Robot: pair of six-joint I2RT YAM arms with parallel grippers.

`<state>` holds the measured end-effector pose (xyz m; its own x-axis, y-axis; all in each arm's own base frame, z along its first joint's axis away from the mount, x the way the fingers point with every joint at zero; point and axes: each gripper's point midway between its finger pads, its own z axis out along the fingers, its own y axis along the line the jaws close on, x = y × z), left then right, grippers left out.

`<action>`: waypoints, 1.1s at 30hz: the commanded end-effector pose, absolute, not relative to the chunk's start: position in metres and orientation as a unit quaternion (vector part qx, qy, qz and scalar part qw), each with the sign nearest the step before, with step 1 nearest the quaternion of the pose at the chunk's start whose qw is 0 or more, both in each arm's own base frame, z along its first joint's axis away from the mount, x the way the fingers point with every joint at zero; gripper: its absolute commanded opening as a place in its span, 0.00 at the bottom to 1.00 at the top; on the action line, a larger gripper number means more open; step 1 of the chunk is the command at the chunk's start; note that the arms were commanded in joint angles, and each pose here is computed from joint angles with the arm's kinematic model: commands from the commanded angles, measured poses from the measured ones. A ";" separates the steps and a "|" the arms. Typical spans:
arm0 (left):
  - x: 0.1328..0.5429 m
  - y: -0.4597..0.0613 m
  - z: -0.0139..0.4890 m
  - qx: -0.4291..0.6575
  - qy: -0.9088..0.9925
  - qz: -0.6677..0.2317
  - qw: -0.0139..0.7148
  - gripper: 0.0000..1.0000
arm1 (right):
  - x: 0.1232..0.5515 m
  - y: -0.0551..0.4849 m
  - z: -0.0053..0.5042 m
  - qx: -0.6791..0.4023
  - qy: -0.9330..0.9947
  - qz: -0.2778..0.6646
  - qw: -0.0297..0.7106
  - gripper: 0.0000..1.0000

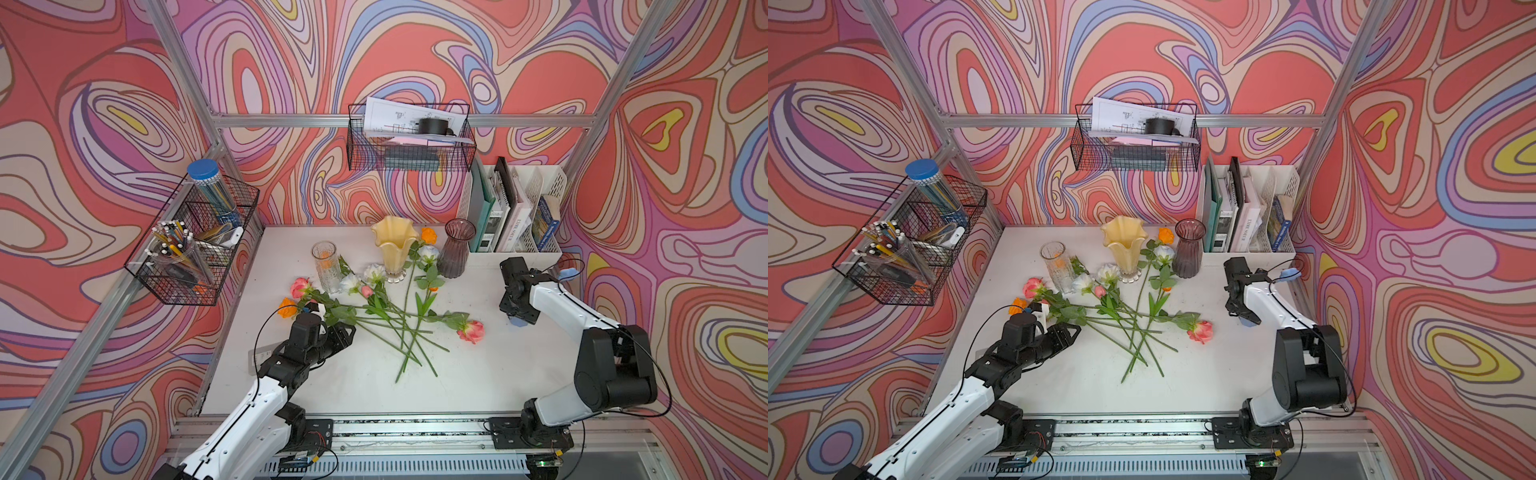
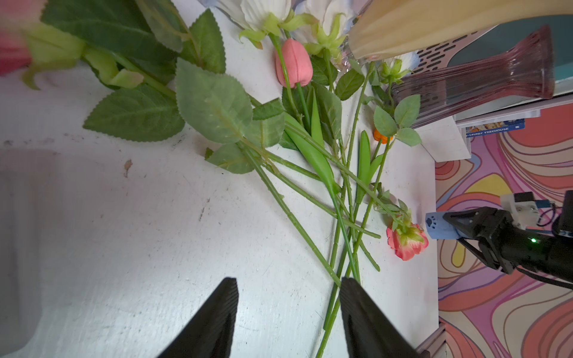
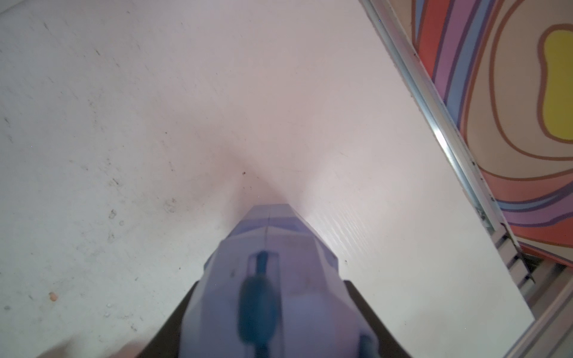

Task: Arrange the flowers in different vases according to their colors
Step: Place the distractor at the center of the board.

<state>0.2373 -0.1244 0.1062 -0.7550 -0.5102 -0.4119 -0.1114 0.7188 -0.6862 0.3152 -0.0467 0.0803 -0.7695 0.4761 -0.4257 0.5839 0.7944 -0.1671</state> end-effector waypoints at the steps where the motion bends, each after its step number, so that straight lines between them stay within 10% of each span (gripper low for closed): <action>1: 0.231 -0.126 0.109 -0.161 0.875 -0.337 0.307 0.64 | 0.331 -0.043 0.081 0.287 0.925 -0.124 0.216 0.35; 15: 0.225 -0.120 0.107 -0.155 0.879 -0.322 0.314 0.69 | 0.306 -0.035 0.078 0.282 0.933 -0.102 0.197 0.98; 33: 0.226 -0.101 0.084 -0.172 0.900 -0.258 0.306 0.65 | 0.287 0.197 0.151 -0.090 0.952 0.127 0.262 0.94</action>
